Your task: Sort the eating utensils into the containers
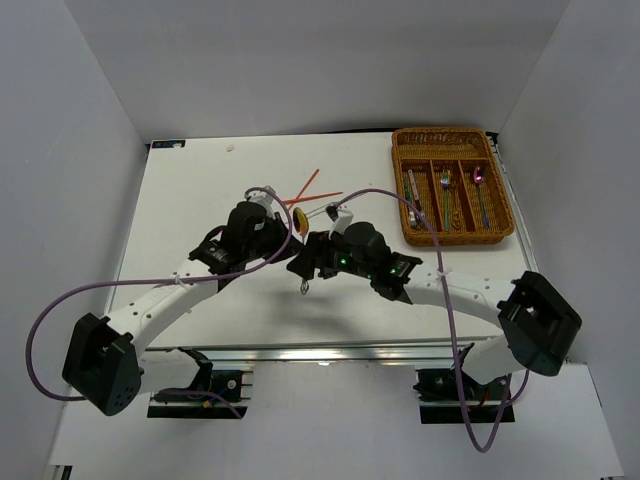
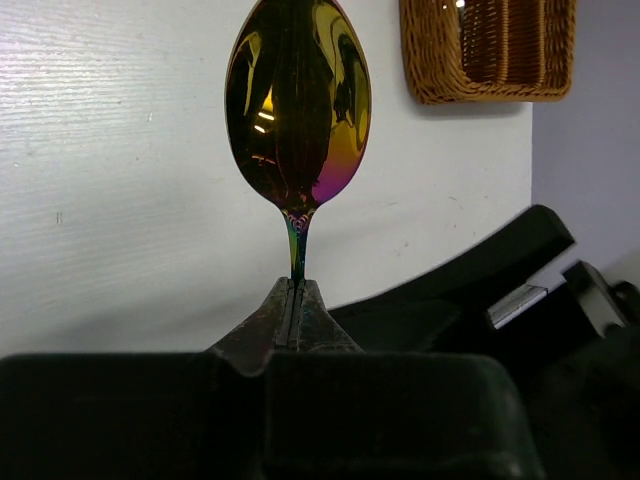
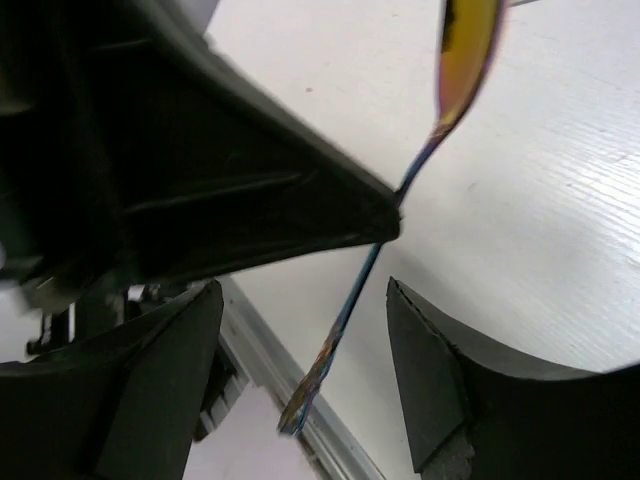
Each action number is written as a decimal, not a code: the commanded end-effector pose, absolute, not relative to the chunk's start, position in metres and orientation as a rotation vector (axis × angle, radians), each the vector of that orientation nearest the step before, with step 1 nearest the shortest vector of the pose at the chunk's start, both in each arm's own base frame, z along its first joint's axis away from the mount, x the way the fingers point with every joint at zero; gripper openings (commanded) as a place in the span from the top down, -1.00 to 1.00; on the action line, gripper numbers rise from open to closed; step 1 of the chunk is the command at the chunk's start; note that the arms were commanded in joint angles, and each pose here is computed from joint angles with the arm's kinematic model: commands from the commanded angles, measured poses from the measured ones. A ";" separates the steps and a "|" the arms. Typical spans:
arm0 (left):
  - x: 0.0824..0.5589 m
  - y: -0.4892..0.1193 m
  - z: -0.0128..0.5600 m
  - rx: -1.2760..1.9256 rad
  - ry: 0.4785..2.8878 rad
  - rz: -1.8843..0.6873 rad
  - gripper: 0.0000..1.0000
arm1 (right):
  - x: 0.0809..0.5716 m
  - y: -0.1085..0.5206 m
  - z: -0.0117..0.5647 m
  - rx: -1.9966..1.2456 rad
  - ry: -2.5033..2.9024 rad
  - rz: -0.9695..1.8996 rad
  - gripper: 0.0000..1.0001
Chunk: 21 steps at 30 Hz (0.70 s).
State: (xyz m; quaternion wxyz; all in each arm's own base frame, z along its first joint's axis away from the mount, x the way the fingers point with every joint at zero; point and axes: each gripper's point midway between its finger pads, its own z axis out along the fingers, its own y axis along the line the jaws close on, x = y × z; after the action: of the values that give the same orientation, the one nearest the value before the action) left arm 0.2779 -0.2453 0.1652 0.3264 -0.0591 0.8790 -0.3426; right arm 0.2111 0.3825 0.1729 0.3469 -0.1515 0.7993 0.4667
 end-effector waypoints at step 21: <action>0.295 -0.179 0.247 -0.178 2.152 -0.485 -0.96 | 0.310 0.245 0.148 -0.209 2.249 0.514 1.00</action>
State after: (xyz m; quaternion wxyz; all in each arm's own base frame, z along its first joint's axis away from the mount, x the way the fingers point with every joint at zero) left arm 0.2963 -0.2230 0.2254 0.3972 -0.0623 0.8697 -0.2864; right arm 0.2617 0.3223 0.1323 0.3627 -0.1214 0.8680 0.3167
